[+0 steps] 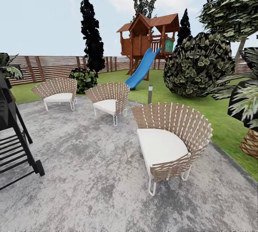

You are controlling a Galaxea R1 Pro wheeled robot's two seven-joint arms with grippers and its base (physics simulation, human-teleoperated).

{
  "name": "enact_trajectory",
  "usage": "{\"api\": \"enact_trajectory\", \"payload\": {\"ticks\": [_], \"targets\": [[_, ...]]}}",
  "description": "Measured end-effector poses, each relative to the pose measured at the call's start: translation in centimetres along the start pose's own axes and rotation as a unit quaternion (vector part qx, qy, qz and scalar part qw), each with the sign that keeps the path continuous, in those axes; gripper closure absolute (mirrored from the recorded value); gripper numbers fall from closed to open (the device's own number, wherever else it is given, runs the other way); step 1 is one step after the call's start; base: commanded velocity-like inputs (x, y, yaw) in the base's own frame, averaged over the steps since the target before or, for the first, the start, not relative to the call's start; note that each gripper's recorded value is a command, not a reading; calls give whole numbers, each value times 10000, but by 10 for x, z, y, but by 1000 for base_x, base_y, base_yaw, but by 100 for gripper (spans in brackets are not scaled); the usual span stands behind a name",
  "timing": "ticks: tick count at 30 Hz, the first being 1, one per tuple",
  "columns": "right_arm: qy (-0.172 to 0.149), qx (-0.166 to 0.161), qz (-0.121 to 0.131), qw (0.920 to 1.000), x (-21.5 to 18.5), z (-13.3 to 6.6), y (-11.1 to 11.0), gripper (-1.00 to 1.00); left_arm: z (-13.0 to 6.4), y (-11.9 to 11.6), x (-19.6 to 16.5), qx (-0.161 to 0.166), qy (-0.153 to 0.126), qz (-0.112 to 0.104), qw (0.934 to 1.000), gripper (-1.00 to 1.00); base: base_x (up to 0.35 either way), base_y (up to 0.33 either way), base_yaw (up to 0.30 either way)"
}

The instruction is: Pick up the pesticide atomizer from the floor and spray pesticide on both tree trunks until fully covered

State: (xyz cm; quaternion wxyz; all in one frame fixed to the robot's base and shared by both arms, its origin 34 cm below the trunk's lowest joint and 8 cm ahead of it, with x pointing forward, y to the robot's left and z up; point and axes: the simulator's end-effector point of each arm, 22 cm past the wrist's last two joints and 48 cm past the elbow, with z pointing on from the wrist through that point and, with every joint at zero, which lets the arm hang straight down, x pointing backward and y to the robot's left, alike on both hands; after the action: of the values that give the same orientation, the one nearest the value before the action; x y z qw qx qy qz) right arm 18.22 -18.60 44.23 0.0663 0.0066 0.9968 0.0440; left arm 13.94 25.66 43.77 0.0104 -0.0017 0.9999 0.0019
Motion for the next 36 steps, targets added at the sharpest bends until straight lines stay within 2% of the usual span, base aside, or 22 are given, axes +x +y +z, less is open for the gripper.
{"api": "enact_trajectory", "payload": {"ticks": [9, 10, 36], "targets": [[-2, -8, 3, 10000, 0, 0, 0, -100, 0, 2, -11, -5, -252, -9, 9997, -100, -282, 145, -10], [0, -11, 2, 10000, 0, 0, 0, -100, -2, 2, -30, -6, -688, -8, 9976, -100, -306, 125, -80], [3, -10, -17, 10000, 0, 0, 0, -100, -2, 3, -31, -20, -721, 91, 9974, -100, -308, 64, -244]]}}
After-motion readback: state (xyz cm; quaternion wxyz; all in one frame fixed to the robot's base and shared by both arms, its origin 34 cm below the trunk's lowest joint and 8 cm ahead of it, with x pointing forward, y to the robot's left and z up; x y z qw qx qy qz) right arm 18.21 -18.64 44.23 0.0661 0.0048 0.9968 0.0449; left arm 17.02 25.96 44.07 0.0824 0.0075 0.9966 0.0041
